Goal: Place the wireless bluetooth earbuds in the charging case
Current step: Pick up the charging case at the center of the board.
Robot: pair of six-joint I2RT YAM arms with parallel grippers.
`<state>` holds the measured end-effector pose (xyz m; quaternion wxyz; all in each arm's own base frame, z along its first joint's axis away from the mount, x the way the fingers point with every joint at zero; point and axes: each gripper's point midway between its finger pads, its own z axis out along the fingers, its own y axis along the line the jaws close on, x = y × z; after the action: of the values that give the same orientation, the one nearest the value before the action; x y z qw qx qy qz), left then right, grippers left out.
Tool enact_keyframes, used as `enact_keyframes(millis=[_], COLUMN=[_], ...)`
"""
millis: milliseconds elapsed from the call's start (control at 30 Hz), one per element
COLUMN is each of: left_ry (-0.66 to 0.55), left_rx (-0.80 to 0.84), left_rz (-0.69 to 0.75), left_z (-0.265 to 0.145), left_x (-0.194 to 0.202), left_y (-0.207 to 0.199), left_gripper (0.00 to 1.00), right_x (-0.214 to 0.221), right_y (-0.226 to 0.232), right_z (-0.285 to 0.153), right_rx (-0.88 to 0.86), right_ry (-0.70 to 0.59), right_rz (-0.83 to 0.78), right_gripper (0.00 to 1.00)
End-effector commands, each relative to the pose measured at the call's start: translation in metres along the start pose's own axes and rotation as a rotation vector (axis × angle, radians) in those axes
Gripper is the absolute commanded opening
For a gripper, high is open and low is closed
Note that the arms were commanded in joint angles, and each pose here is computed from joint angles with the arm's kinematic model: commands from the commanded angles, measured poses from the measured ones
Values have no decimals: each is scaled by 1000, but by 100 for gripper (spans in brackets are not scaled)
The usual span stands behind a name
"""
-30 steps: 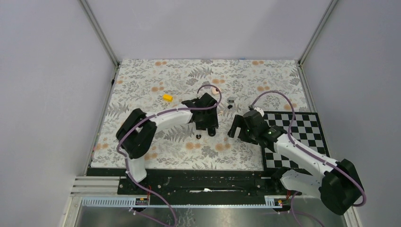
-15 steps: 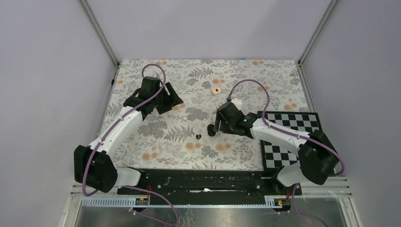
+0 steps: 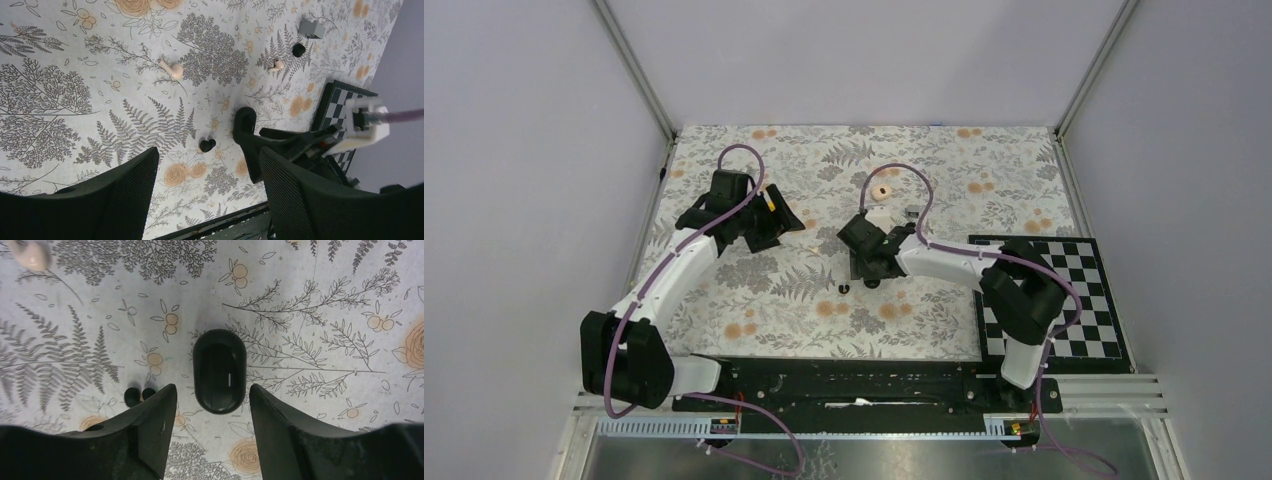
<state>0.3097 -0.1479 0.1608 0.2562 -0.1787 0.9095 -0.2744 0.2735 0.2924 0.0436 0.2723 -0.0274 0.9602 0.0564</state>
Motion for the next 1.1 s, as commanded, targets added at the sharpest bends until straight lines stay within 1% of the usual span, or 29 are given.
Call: enact_keyframes(millis=[0, 100, 167, 267, 333, 467, 533, 633, 733, 833, 933, 1067], left_ry=[-12, -3, 5, 6, 12, 19, 4, -6, 25, 74, 150, 236], left_rx=[53, 60, 72, 77, 76, 41, -5, 0, 34, 77, 167, 310], left_rz=[33, 31, 26, 29, 30, 44, 56, 55, 50, 52, 41, 43], left_z=[-7, -4, -2, -1, 1, 4, 2, -1, 2, 8, 17, 24], left_x=[-2, -2, -1, -1, 0, -2, -10, -18, -14, -5, 11, 37], left_y=[-7, -7, -9, -10, -9, -3, 4, 4, -2, -4, -13, -36], left_gripper=[76, 76, 76, 77, 77, 77, 78, 79, 79, 82, 88, 90], right_x=[-3, 2, 4, 7, 8, 16, 19, 21, 19, 11, 1, -2], right_y=[-7, -6, -7, -8, -8, -5, -4, -5, -6, -6, -5, -5], right_z=[6, 13, 17, 20, 21, 20, 20, 18, 13, 2, -16, -35], right_rx=[93, 103, 109, 116, 116, 80, 55, 40, 28, 3, -68, -163], right_ry=[-3, 17, 23, 34, 37, 57, 55, 49, 33, -2, -70, -136], right_rz=[-79, -91, -93, -97, -100, -93, -81, -72, -68, -69, -67, -86], right_gripper=[62, 65, 65, 63, 59, 58, 54, 46, 37, 33, 33, 32])
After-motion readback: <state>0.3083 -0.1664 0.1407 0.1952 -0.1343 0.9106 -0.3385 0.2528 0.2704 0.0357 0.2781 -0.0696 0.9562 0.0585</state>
